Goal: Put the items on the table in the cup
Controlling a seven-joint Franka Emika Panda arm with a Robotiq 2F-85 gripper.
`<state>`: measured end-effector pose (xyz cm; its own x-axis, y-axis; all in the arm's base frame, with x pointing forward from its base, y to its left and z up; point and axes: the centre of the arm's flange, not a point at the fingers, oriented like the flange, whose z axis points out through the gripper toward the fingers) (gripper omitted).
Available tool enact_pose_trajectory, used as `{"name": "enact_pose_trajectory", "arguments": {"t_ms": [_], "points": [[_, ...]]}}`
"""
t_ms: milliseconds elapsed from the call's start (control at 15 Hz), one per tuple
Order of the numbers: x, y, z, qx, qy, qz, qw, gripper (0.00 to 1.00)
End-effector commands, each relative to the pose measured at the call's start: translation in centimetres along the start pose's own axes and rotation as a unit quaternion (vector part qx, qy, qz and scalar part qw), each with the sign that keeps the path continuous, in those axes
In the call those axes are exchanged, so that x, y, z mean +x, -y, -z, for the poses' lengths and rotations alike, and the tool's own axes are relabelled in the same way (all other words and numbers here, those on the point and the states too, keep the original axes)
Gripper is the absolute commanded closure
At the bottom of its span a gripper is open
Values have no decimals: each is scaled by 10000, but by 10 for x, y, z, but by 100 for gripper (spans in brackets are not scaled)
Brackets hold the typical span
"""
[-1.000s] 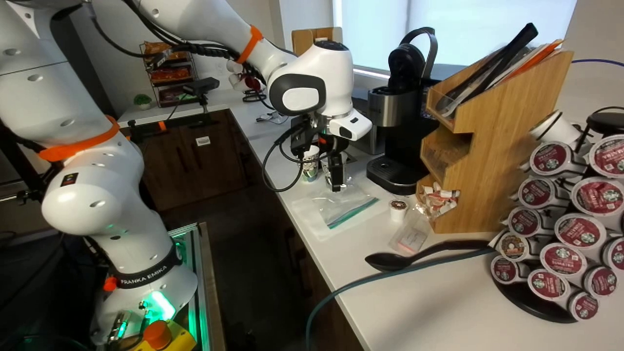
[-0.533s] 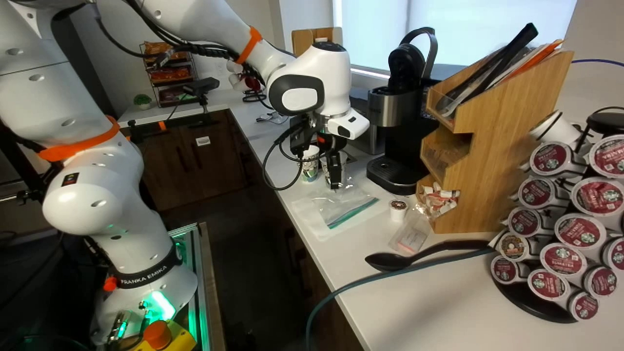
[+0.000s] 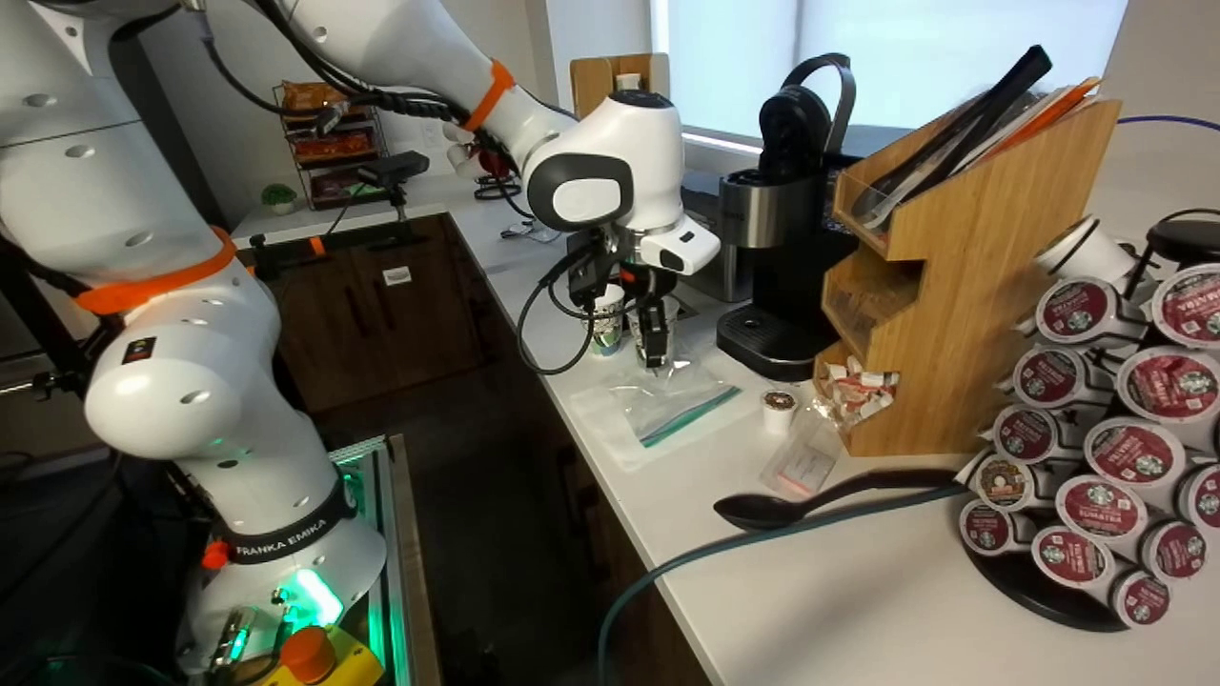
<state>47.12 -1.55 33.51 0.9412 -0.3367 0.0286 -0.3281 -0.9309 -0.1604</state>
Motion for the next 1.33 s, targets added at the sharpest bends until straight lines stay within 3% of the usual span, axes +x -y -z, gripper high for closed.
{"name": "enact_pose_trajectory", "arguments": {"t_ms": [0,67,200,333,600,667,867,1267], "points": [[-2,6,-12,69,-121,-103,9998,53],[-2,7,-13,71,-124,-100,9998,72],[-2,8,-14,75,-132,-107,9998,80],[-2,8,-14,74,-123,-117,9998,97],[-2,8,-14,43,-73,-134,9999,100],[-2,8,-14,38,-77,-134,9999,74],[-2,8,-15,16,-66,-134,9999,60],[-6,7,-11,29,-64,-204,9998,14]]}}
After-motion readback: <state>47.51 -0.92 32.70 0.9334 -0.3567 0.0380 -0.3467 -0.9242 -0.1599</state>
